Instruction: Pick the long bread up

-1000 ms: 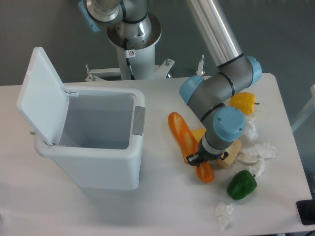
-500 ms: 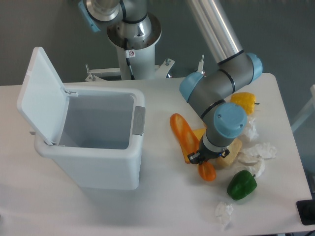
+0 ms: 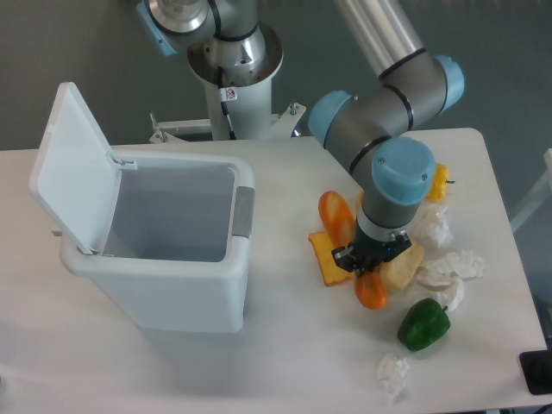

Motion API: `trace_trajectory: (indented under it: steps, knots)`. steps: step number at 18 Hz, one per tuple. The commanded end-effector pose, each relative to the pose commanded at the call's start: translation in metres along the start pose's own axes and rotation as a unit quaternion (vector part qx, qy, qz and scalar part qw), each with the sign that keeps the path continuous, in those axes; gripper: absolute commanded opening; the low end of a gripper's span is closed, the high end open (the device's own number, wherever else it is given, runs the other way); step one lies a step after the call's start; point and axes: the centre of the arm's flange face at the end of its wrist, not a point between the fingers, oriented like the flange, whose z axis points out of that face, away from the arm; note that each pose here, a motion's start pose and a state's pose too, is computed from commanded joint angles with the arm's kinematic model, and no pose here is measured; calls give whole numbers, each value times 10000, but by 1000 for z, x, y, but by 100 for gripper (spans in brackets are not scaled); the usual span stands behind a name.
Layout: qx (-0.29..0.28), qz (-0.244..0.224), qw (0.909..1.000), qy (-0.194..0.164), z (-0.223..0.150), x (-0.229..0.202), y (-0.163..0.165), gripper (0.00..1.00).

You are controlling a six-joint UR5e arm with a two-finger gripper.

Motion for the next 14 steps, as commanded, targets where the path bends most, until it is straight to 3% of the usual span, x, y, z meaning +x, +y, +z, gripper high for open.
trace_trajectory:
  steps: [6,9,14]
  knots:
    - [406,846,9951,-315,-65,8,9,3]
    - [568,1465,9866,-437,-90,13,13,3]
    - [822,1960,9761,-460,-114,26,12,3]
